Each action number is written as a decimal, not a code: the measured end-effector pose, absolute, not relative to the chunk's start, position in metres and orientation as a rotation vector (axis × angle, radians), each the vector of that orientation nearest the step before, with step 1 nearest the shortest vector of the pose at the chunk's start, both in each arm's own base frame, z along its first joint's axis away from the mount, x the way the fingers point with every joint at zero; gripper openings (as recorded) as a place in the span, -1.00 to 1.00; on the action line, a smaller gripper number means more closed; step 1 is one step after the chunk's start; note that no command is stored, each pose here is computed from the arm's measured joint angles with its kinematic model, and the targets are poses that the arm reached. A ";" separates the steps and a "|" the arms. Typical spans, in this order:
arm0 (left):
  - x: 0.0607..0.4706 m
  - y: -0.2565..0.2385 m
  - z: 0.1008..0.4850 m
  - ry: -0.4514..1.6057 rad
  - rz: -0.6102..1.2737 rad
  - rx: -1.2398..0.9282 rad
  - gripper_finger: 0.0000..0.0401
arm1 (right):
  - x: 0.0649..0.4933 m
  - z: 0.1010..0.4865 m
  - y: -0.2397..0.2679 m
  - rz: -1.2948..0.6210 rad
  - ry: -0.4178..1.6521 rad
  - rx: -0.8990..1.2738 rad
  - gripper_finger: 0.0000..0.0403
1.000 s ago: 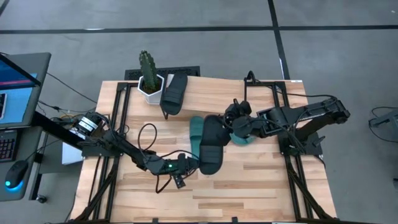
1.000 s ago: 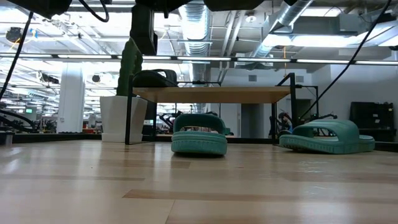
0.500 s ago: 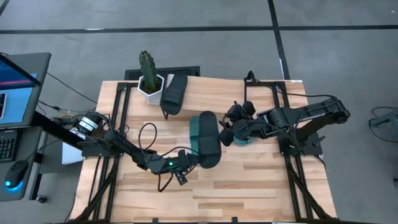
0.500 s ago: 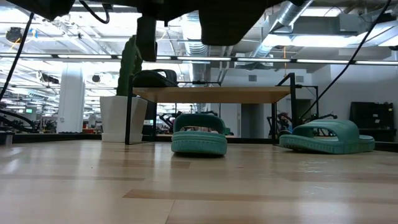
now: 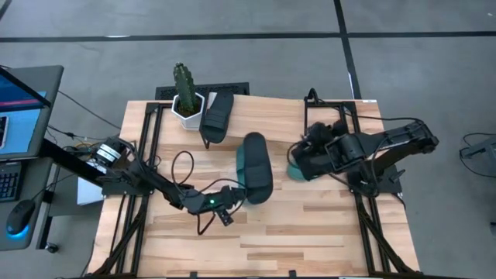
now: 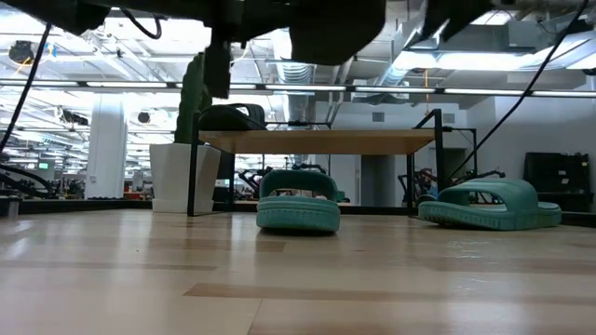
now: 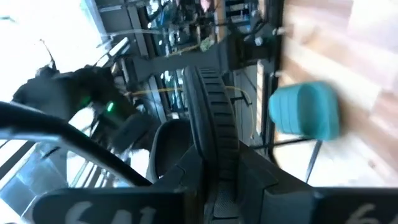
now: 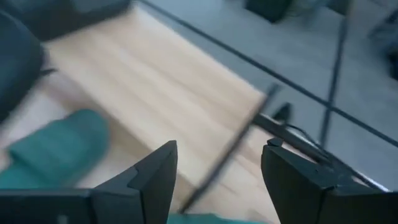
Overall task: Pick and place slides into the shelf
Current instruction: Put the black slides on the shelf
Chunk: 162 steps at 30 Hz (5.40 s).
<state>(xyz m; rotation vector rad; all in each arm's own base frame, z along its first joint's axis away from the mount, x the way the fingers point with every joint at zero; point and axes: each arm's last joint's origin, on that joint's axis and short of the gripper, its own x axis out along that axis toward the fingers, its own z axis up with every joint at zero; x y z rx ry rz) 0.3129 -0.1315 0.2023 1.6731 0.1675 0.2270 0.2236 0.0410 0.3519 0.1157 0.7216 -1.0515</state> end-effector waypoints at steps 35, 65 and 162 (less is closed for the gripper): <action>0.241 0.008 0.329 0.061 0.044 1.491 -0.82 | 0.235 0.312 0.074 -1.070 0.605 -0.019 0.04; 0.267 0.070 0.303 0.084 0.051 1.310 -0.82 | 0.169 0.186 0.117 -0.854 0.256 -0.119 0.04; 0.264 0.043 0.214 0.120 0.041 1.340 -0.83 | 0.169 0.184 0.118 -0.852 0.323 -0.131 0.04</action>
